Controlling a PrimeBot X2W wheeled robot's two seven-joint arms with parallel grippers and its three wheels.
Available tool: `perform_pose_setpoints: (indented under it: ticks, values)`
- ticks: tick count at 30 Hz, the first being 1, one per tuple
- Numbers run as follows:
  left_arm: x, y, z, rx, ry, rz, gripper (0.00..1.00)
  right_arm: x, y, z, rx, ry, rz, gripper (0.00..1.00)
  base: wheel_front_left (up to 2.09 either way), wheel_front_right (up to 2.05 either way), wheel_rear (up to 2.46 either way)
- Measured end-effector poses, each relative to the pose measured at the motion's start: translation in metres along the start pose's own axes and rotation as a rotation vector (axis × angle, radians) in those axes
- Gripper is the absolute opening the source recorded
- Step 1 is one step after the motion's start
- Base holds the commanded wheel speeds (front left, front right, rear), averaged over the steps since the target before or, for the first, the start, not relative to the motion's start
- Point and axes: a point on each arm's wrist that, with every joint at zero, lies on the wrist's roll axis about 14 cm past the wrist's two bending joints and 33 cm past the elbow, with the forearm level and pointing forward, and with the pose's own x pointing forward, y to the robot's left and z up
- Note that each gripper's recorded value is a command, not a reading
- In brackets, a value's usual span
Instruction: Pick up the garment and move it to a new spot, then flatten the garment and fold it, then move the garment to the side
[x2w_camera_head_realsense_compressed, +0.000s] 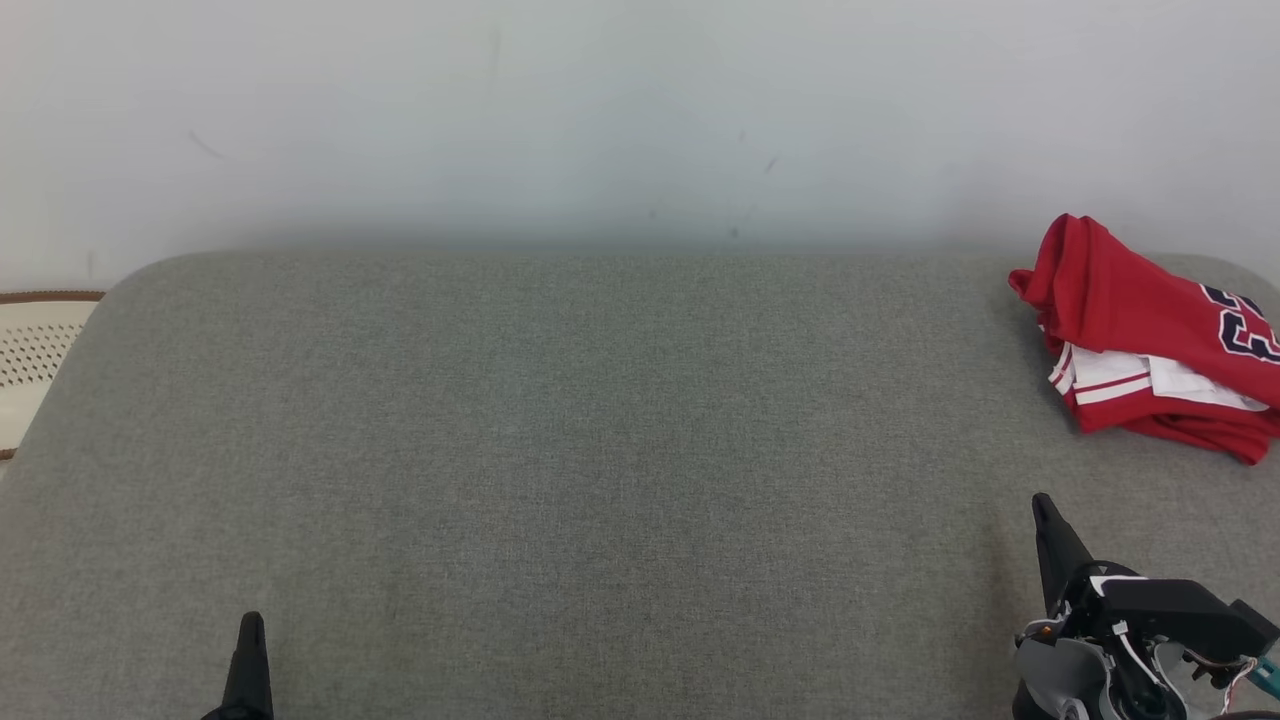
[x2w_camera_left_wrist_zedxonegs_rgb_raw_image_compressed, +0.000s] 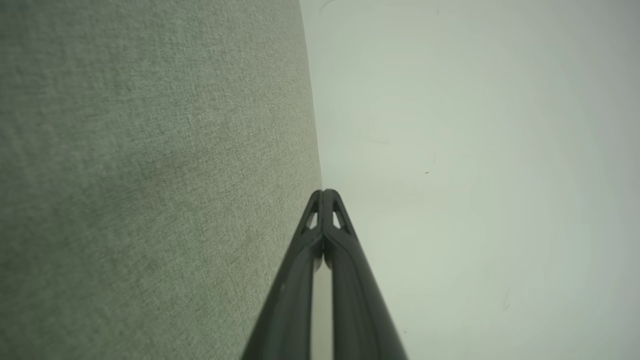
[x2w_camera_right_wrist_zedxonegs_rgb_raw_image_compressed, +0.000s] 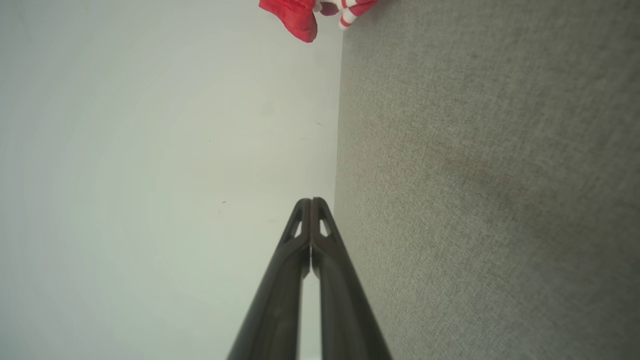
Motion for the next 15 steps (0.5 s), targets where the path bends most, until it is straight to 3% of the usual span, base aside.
perform_pose_setpoints:
  ticks: [15]
  values:
    - [0.0034, -0.0001, 0.0018, -0.103, -0.001, -0.001, 0.0, 0.0054, 0.0032, 0.0023, 0.113, 0.003, 0.015, 0.0, 0.0, 0.0, 0.0]
